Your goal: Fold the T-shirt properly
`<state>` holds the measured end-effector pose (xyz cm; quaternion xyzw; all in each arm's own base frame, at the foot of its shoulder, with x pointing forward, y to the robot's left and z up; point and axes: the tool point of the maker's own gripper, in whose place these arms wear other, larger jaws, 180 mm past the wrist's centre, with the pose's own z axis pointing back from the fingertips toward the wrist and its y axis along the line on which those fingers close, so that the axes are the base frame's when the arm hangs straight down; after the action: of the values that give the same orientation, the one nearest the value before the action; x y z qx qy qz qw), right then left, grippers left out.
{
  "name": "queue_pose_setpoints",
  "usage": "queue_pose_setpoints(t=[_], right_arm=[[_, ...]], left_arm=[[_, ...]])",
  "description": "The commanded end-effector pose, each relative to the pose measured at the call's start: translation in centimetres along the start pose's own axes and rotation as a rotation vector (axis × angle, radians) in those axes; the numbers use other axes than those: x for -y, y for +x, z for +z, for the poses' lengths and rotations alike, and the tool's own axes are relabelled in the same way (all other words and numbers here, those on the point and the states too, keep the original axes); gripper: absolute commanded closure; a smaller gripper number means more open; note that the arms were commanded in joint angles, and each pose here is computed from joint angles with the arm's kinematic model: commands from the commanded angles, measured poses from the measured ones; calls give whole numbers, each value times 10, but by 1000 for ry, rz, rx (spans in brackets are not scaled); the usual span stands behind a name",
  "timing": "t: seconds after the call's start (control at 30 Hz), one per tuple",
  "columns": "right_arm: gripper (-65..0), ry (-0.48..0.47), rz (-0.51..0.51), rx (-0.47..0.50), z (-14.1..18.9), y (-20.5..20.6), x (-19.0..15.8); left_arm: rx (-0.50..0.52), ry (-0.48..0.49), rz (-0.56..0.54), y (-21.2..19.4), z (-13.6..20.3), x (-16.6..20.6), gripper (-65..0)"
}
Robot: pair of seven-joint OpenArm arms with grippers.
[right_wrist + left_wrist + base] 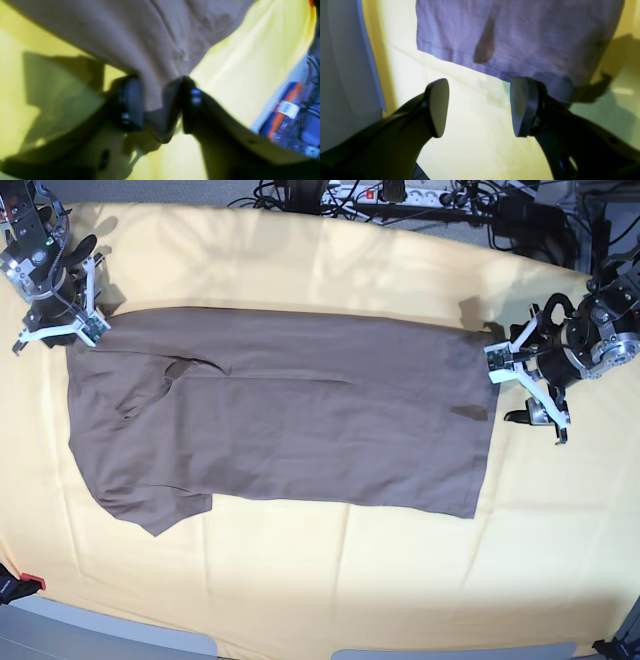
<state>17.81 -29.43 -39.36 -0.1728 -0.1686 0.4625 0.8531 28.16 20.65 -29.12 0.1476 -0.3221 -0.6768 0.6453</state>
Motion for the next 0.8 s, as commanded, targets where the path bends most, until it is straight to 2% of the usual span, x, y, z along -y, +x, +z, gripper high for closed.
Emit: queue_pose_setpoints(t=[0.0, 0.07, 0.1, 0.27, 0.33, 0.4, 0.43, 0.5, 0.57, 0.67, 0.77], right_arm=[[-135, 8, 16, -33, 1, -8, 1], [-20, 3, 13, -32, 1, -8, 2], [0, -3, 10, -30, 1, -7, 3], [0, -28, -8, -31, 1, -7, 7], [0, -28, -9, -31, 1, -7, 7], [0, -28, -9, -31, 1, -7, 7], [0, -28, -9, -31, 1, -7, 7], [0, -28, -9, -32, 1, -7, 7], [-39, -28, -9, -32, 2, -7, 7], [-119, -46, -26, -32, 2, -8, 10], [-160, -71, -49, -38, 2, -9, 15]], left_arm=[[1, 32, -6, 0, 5, -12, -388], [11, 10, -13, 2, 4, -8, -380], [14, -24, -22, 2, 4, -2, -362], [45, -239, -71, 7, 10, 37, -196], [59, -291, -87, 8, 12, 46, -179], [78, -374, -96, 10, 17, 60, -180], [82, -385, -98, 11, 18, 62, -196], [76, -383, -104, 10, 18, 62, -269], [71, -380, -111, 9, 18, 61, -340], [70, -379, -111, 8, 17, 61, -347], [41, -371, -125, -1, 15, 59, -347]])
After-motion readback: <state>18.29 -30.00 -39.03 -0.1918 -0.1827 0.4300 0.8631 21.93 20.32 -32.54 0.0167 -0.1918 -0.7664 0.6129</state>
